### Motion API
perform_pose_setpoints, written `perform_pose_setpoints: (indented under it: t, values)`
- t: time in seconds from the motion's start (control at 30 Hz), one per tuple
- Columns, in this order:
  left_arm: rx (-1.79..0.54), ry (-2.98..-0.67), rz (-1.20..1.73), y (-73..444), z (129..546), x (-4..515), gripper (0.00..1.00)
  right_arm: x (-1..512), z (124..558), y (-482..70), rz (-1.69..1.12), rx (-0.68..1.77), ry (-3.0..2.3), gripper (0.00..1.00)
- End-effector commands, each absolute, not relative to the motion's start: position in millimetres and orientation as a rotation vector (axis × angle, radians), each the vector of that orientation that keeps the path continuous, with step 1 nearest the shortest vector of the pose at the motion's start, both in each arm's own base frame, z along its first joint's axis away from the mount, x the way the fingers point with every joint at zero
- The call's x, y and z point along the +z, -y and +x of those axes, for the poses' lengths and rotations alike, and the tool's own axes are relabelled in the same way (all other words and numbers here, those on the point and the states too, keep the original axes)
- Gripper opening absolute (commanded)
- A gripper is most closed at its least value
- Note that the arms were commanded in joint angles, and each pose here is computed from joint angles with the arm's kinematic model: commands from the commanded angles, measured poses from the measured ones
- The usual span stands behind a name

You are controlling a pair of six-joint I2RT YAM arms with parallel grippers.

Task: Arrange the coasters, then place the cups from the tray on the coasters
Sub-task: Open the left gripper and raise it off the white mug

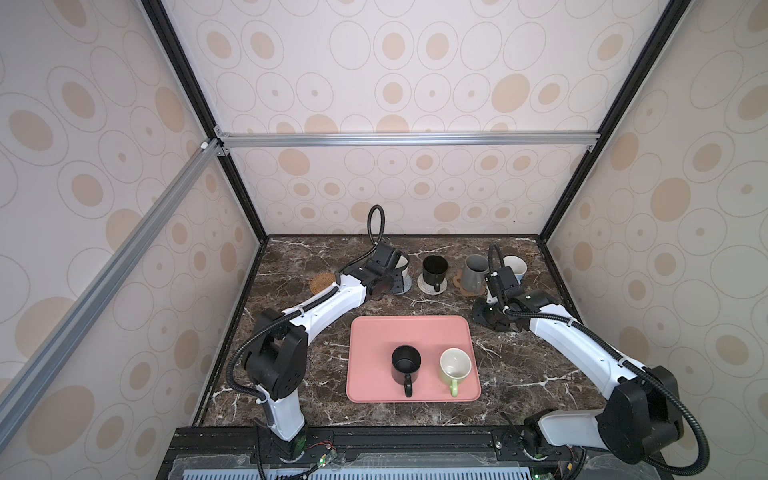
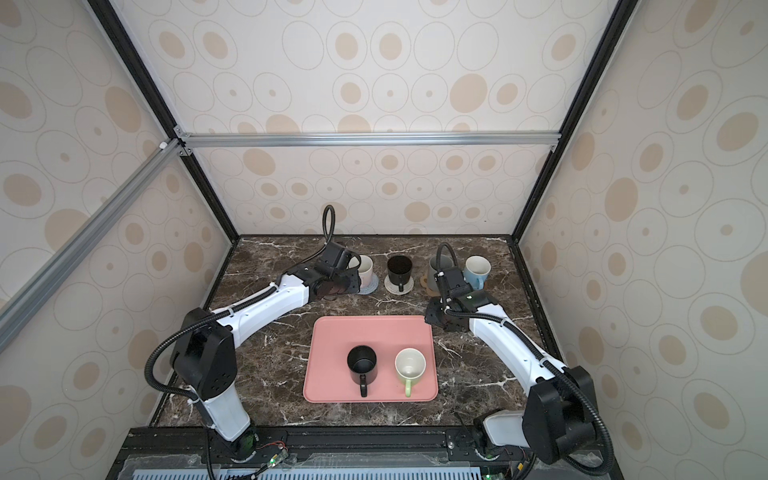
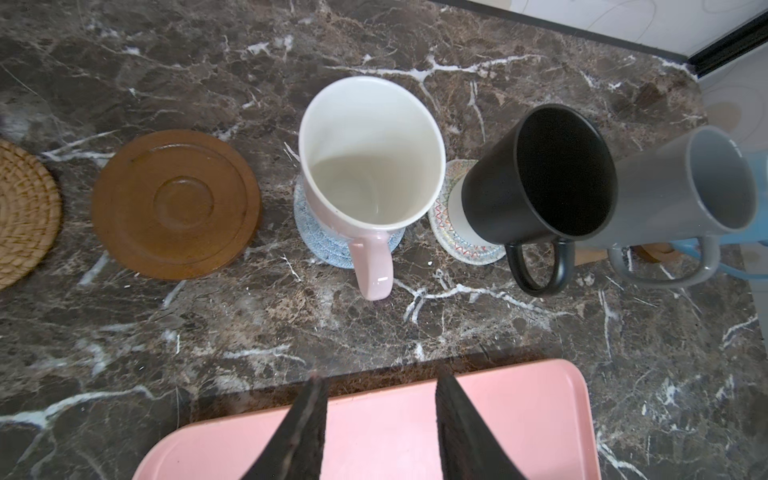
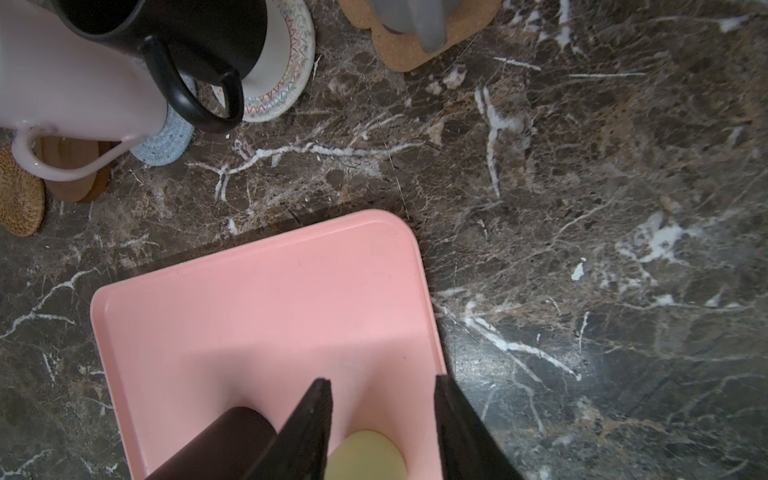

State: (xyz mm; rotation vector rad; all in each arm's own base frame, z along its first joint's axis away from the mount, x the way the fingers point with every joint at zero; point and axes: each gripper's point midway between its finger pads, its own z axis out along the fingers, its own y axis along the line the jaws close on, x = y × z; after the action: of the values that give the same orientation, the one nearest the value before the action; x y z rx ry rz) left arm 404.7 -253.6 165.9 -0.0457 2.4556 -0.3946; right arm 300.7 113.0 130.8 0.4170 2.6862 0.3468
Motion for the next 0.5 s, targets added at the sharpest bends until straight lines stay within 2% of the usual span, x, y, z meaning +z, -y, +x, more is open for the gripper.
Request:
perform_pose_setpoints:
  t: [0.0,0.47]
  values:
    - [-0.409,-2.416,-0.023,248.8,394.0,184.8,0.45,134.3,302.3,-108.2,0.451,0.314,-2.693,0.44]
    - [-0.464,-2.424,-0.038,208.3,324.8,197.8,0.52,133.4,313.5,-108.7,0.445,0.267,-2.716,0.44]
